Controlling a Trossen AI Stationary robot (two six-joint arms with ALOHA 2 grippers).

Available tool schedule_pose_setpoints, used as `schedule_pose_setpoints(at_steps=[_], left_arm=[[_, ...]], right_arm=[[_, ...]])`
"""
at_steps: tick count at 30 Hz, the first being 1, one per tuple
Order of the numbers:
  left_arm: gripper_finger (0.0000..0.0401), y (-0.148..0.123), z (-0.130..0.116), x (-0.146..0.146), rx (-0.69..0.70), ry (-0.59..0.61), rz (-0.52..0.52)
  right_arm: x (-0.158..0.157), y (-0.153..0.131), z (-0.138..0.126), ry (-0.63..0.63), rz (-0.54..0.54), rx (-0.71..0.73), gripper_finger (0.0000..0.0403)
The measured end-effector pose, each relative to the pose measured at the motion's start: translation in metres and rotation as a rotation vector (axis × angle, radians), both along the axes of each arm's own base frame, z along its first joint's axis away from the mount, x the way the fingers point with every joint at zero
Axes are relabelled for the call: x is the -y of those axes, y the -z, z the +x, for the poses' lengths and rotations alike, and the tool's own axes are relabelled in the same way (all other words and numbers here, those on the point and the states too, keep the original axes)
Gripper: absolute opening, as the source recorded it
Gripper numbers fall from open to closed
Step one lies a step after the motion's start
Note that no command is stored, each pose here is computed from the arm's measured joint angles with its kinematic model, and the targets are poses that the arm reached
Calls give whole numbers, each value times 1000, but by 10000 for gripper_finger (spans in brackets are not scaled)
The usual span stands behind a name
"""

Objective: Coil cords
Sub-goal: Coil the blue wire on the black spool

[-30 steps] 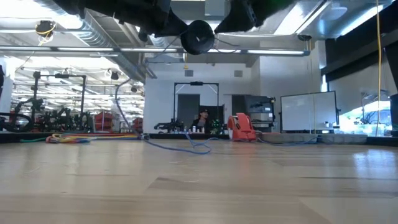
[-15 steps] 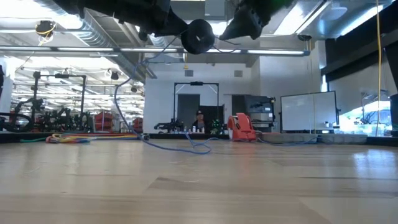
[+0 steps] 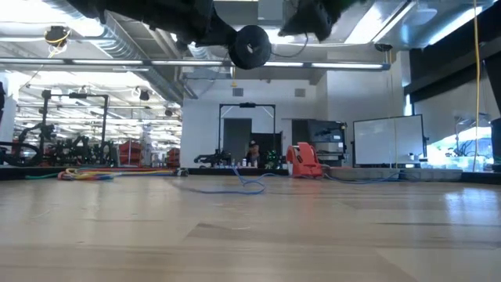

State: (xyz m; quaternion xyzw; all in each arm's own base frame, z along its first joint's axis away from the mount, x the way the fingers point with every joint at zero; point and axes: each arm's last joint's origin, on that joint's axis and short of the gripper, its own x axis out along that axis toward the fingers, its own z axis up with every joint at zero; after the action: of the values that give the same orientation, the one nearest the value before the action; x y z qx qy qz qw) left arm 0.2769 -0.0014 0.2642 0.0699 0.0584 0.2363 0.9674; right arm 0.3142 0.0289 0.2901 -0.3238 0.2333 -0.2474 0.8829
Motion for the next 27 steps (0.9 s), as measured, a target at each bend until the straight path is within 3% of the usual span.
schedule_pose_setpoints(at_steps=[5, 11, 16, 19, 22, 27], left_arm=[[3, 0, 0, 0, 7, -2, -9], [3, -2, 0, 0, 29, -2, -18], [3, -2, 0, 0, 30, -1, -18], [3, -2, 0, 0, 29, 0, -16], [3, -2, 0, 0, 22, 1, -3], [3, -2, 0, 3, -3, 14, 42]], right_arm=[[-26, -3, -4, -102, -18, -3, 7], [-50, 19, -7, -251, 14, -161, 10], [-49, 47, -6, -184, 96, -284, 9], [-44, 60, -1, -94, 207, -265, 38], [-43, 64, 1, -68, 247, -254, 82], [-65, 20, -9, -149, 281, -357, 147]])
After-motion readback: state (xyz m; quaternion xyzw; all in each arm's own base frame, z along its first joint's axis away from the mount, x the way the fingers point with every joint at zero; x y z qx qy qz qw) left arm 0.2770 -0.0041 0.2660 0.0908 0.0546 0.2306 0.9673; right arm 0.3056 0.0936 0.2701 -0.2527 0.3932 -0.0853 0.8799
